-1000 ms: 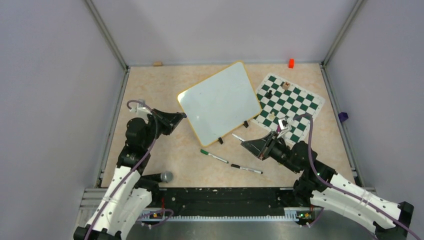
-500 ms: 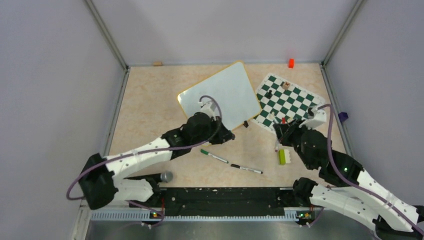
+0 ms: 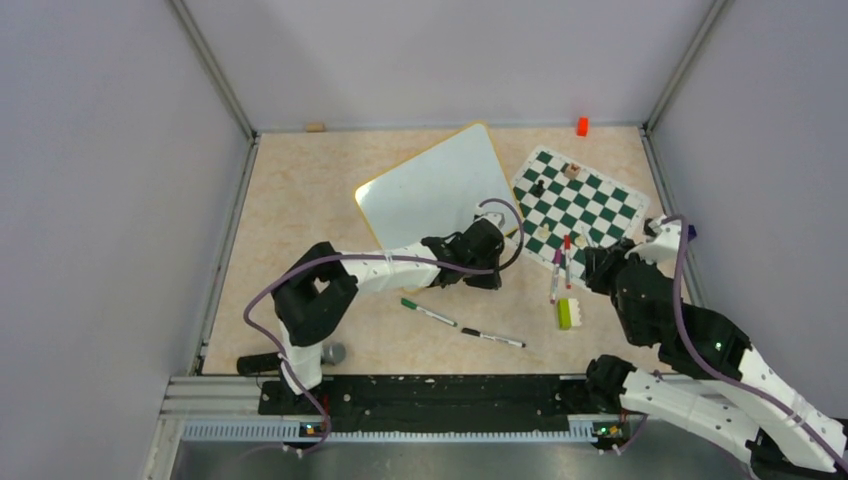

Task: Write a sentence on the whiteboard
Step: Place the pen cap at the center of the board.

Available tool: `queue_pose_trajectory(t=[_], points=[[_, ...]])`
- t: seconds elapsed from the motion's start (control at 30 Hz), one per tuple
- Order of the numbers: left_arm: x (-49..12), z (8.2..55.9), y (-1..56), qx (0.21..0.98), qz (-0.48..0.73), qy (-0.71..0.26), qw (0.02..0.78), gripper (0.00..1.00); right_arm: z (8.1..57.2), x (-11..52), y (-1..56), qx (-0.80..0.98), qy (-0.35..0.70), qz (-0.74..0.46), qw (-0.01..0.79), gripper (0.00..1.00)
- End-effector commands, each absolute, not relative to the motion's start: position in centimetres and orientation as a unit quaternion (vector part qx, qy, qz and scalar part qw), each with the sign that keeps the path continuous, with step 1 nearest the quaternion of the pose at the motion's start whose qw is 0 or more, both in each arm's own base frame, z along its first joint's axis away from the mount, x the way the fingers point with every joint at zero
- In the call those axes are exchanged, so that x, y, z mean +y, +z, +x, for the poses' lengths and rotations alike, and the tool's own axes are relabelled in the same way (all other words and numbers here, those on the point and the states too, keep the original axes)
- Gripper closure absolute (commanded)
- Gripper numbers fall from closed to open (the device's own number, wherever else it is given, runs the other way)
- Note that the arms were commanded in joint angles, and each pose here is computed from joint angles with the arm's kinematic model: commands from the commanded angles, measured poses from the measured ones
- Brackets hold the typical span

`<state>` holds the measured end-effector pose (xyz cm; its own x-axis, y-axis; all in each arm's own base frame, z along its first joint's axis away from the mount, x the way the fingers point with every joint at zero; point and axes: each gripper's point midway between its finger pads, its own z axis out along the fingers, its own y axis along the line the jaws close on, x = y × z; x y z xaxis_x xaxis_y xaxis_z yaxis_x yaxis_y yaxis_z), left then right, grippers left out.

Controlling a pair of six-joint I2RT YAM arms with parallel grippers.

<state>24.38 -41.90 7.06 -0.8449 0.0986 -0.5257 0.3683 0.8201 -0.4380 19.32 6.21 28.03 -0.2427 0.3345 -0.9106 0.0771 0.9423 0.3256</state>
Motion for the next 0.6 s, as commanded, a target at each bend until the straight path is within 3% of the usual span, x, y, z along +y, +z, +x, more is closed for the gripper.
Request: queue_pose_trajectory(t=[0.0,0.17,0.23,0.27,0.3,0.33,0.43,0.57], points=[[-42.5,24.8,7.9,0.915,0.145,-0.27,0.261,1.0,18.7,5.2,27.9,0.778,0.107,0.138,0.604,1.0],[-42.4,24.7,6.7,0.923,0.155,-0.252,0.246,1.0,18.7,5.1,27.2,0.78,0.104,0.135,0.602,1.0],[-42.3,24.5,6.7,0.924,0.164,-0.246,0.243,0.94,18.6,5.3,27.1,0.782,0.108,0.133,0.599,1.0],[-42.2,24.3,6.7,0.923,0.169,-0.245,0.243,0.8,18.6,5.4,27.0,0.783,0.108,0.132,0.598,1.0],[-42.2,24.2,7.0,0.921,0.174,-0.246,0.246,0.58,18.6,5.5,27.0,0.784,0.11,0.131,0.597,1.0],[-42.1,24.2,7.3,0.92,0.176,-0.245,0.251,0.43,18.6,5.5,26.9,0.785,0.11,0.13,0.596,1.0],[-42.1,24.1,9.0,0.909,0.182,-0.263,0.267,0.12,18.7,5.7,26.8,0.786,0.11,0.128,0.594,1.0],[-41.8,23.7,11.9,0.895,0.182,-0.288,0.288,0.06,18.6,5.9,26.7,0.789,0.113,0.122,0.591,1.0]])
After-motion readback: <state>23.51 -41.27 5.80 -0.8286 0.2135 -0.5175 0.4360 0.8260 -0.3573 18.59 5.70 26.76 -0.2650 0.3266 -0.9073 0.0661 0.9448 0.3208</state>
